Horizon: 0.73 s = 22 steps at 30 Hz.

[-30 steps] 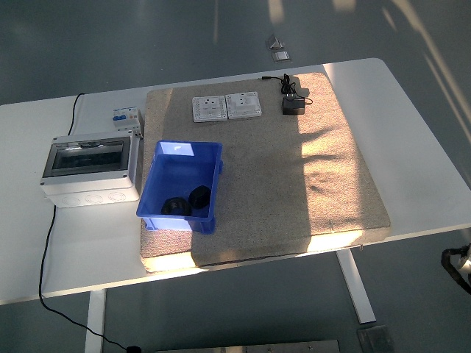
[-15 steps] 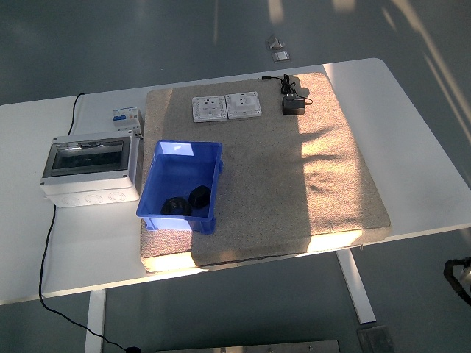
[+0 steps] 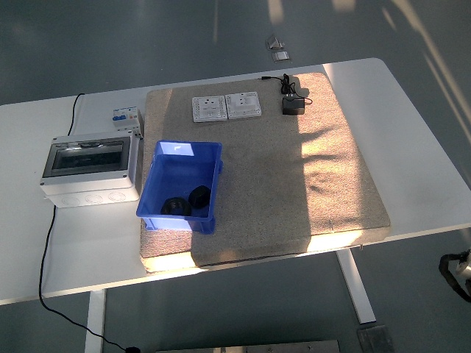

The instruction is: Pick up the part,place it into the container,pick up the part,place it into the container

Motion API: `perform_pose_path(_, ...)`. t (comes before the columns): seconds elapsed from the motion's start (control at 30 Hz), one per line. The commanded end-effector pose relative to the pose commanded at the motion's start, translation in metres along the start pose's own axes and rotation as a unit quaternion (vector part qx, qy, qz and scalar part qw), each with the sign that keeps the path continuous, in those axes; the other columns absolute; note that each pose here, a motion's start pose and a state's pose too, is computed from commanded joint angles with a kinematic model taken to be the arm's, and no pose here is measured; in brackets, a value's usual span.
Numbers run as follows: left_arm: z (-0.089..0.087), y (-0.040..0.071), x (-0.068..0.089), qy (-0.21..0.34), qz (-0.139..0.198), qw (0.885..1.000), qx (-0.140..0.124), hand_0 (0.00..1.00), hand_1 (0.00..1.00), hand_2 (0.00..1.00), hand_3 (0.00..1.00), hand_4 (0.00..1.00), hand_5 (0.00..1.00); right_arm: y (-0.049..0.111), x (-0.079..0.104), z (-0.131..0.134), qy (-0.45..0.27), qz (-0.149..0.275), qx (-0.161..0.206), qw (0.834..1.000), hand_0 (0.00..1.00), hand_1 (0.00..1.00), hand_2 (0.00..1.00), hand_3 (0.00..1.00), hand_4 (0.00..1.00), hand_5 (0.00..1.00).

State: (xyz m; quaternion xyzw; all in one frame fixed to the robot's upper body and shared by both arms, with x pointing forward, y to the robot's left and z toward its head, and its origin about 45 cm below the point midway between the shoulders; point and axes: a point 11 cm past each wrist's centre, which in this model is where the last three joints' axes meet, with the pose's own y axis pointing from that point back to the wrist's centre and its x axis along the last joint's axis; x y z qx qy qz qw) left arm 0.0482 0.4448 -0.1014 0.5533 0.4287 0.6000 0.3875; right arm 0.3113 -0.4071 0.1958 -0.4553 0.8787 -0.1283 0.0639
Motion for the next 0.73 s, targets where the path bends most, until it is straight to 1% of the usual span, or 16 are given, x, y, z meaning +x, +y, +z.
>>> perform_pose_path(0.07,0.004,0.0,0.001,-0.008,0.004,1.0,-0.005,0.729,0.723,0.729,0.605,0.69,0.687,0.001,-0.013,-0.007,-0.007,-0.019,0.009,1.0,0.762,0.46,0.574,0.784,0.904,0.536)
perform_pose_path(0.1,0.005,0.001,0.001,-0.01,0.005,1.0,-0.006,0.733,0.727,0.736,0.622,0.702,0.701,0.002,-0.016,-0.009,-0.009,-0.024,0.011,1.0,0.74,0.39,0.441,0.769,0.898,0.53)
perform_pose_path(0.2,0.01,0.001,-0.002,-0.011,0.005,1.0,-0.015,0.733,0.727,0.736,0.622,0.702,0.701,0.005,-0.035,-0.017,-0.019,-0.052,0.022,0.998,0.74,0.39,0.441,0.769,0.898,0.53)
perform_pose_path(0.27,0.014,0.002,-0.005,-0.003,0.004,1.0,-0.023,0.733,0.727,0.736,0.622,0.702,0.701,0.009,-0.048,-0.02,-0.025,-0.071,0.024,0.997,0.74,0.39,0.441,0.769,0.898,0.53)
perform_pose_path(0.3,0.015,0.002,-0.006,0.0,0.004,1.0,-0.026,0.733,0.728,0.735,0.616,0.711,0.698,0.011,-0.052,-0.02,-0.027,-0.078,0.024,0.996,0.722,0.367,0.388,0.729,0.884,0.503)
perform_pose_path(0.37,0.018,0.002,-0.011,0.005,0.004,0.999,-0.032,0.733,0.728,0.735,0.616,0.711,0.698,0.016,-0.06,-0.019,-0.028,-0.092,0.023,0.995,0.722,0.367,0.388,0.729,0.884,0.503)
perform_pose_path(0.47,0.019,0.002,-0.019,0.001,-0.002,0.999,-0.033,0.733,0.728,0.735,0.616,0.711,0.698,0.019,-0.072,-0.02,-0.025,-0.114,0.026,0.993,0.722,0.367,0.388,0.729,0.884,0.503)
perform_pose_path(0.5,0.018,0.002,-0.022,-0.002,-0.005,1.0,-0.031,0.731,0.725,0.734,0.699,0.715,0.711,0.02,-0.076,-0.021,-0.023,-0.12,0.029,0.992,0.685,0.335,0.36,0.729,0.893,0.514)
perform_pose_path(0.6,0.015,0.002,-0.03,-0.011,-0.013,1.0,-0.023,0.731,0.725,0.734,0.699,0.715,0.711,0.021,-0.082,-0.024,-0.019,-0.134,0.035,0.99,0.685,0.335,0.36,0.729,0.893,0.514)
perform_pose_path(0.73,0.016,0.003,-0.038,-0.022,-0.022,0.999,-0.022,0.731,0.725,0.734,0.699,0.715,0.711,0.019,-0.079,-0.027,-0.014,-0.136,0.046,0.99,0.685,0.335,0.36,0.729,0.893,0.514)
